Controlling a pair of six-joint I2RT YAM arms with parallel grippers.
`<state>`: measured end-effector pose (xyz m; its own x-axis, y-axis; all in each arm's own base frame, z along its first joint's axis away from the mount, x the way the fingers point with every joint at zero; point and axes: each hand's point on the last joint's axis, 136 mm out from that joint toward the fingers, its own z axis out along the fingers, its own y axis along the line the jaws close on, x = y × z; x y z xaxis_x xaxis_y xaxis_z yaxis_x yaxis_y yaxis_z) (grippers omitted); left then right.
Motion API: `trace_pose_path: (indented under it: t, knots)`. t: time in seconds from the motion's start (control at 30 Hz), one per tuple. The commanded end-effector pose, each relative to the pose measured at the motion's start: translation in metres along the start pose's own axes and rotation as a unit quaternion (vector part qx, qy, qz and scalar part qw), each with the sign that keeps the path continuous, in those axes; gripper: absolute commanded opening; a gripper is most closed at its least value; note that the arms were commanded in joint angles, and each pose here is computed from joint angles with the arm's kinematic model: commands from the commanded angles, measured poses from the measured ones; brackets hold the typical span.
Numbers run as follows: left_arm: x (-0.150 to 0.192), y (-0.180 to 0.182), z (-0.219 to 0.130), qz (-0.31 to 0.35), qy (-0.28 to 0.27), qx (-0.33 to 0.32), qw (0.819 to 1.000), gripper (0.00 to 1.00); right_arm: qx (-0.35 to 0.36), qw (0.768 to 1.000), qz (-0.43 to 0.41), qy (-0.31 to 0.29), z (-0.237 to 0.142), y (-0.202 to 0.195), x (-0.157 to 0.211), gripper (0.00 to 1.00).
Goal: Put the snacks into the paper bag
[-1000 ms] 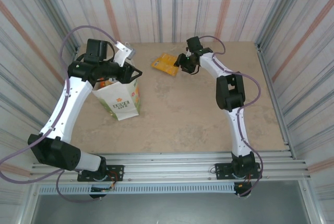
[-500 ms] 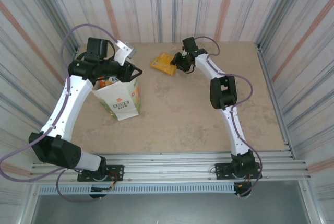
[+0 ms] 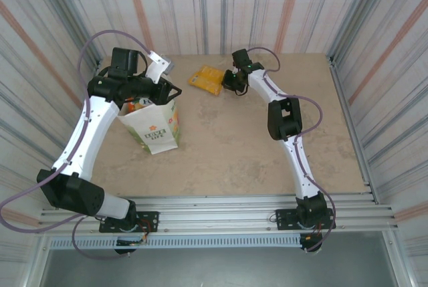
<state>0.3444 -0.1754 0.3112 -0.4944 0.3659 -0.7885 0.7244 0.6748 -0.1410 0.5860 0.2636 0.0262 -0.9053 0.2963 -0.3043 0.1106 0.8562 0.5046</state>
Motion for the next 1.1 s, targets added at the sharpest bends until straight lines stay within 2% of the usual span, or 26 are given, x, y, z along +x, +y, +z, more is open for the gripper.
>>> trace_pose_path:
  t: [0.0, 0.13, 0.17, 0.23, 0.3, 0.43, 0.57, 0.77, 0.97, 1.07]
  knots:
    - [-0.011, -0.007, -0.010, 0.019, -0.014, -0.003, 1.000, 0.52, 0.063, 0.997, -0.024, 0.034, -0.020, -0.023, 0.021, 0.00]
    - [-0.010, -0.013, -0.014, 0.019, -0.019, -0.003, 1.000, 0.52, 0.059, 0.997, -0.039, 0.033, -0.044, -0.025, 0.026, 0.00]
    - [-0.009, -0.012, -0.014, 0.016, -0.019, -0.003, 1.000, 0.52, 0.055, 0.997, -0.043, 0.029, -0.048, -0.023, 0.027, 0.03]
    - [-0.008, -0.016, -0.013, 0.012, -0.018, 0.002, 1.000, 0.52, 0.038, 0.998, -0.052, 0.019, -0.061, -0.016, 0.024, 0.18]
    - [-0.008, -0.022, -0.009, 0.012, -0.014, 0.004, 1.000, 0.52, 0.028, 0.998, -0.053, 0.017, -0.072, -0.013, 0.023, 0.27]
    - [-0.018, -0.030, 0.007, 0.011, -0.001, -0.008, 1.000, 0.53, 0.014, 0.998, -0.062, 0.006, -0.099, -0.008, 0.019, 0.35]
    - [-0.033, -0.033, 0.026, -0.011, 0.021, -0.033, 0.999, 0.53, 0.007, 0.998, -0.062, -0.011, -0.127, -0.015, 0.019, 0.39]
    - [-0.055, -0.047, 0.076, 0.006, 0.066, -0.064, 0.996, 0.58, -0.002, 0.999, -0.039, -0.036, -0.171, -0.048, 0.026, 0.41]
    - [-0.061, -0.029, 0.144, -0.081, 0.106, -0.097, 0.986, 0.60, -0.008, 0.998, -0.015, -0.052, -0.209, -0.079, 0.035, 0.42]
    - [-0.050, -0.014, 0.189, -0.108, 0.130, -0.120, 0.978, 0.61, -0.010, 0.998, -0.006, -0.060, -0.223, -0.091, 0.041, 0.43]
